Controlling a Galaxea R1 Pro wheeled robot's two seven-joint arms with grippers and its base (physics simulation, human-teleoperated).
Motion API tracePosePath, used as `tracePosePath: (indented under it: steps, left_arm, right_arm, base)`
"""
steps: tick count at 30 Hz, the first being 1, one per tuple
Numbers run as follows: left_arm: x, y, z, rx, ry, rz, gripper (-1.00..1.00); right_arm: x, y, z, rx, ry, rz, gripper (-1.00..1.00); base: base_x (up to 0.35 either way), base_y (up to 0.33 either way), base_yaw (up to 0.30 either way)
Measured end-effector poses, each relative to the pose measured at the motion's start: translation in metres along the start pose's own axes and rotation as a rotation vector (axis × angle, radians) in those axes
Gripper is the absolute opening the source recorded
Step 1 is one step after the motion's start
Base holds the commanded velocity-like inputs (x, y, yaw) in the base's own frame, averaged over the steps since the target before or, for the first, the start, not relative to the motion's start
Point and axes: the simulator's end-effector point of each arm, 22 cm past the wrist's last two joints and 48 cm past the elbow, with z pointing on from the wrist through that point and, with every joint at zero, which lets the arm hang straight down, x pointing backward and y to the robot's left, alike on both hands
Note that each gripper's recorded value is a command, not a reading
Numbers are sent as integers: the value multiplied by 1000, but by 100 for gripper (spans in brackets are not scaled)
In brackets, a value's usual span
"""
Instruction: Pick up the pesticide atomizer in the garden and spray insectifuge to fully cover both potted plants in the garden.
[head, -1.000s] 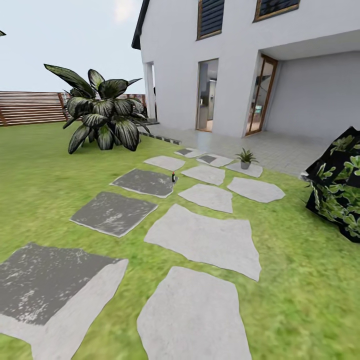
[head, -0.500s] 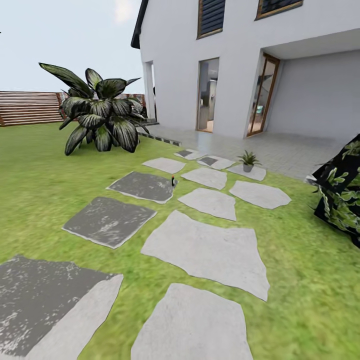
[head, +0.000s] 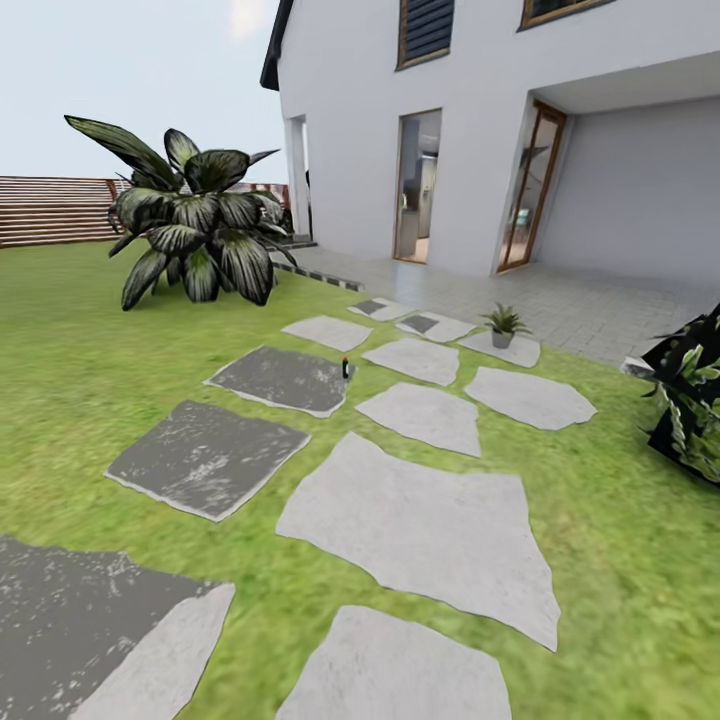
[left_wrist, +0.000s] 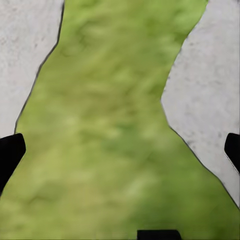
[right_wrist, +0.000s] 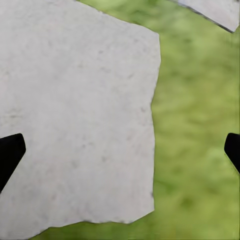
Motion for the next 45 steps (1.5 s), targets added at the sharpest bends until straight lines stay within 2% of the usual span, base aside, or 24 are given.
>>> tracePosePath:
  steps: [45]
  left_arm:
    - [0,0,0,0,0,0,100]
  right_arm:
    - [6,-1,-1,2,14,-2,100]
  base:
    - [338,3,0]
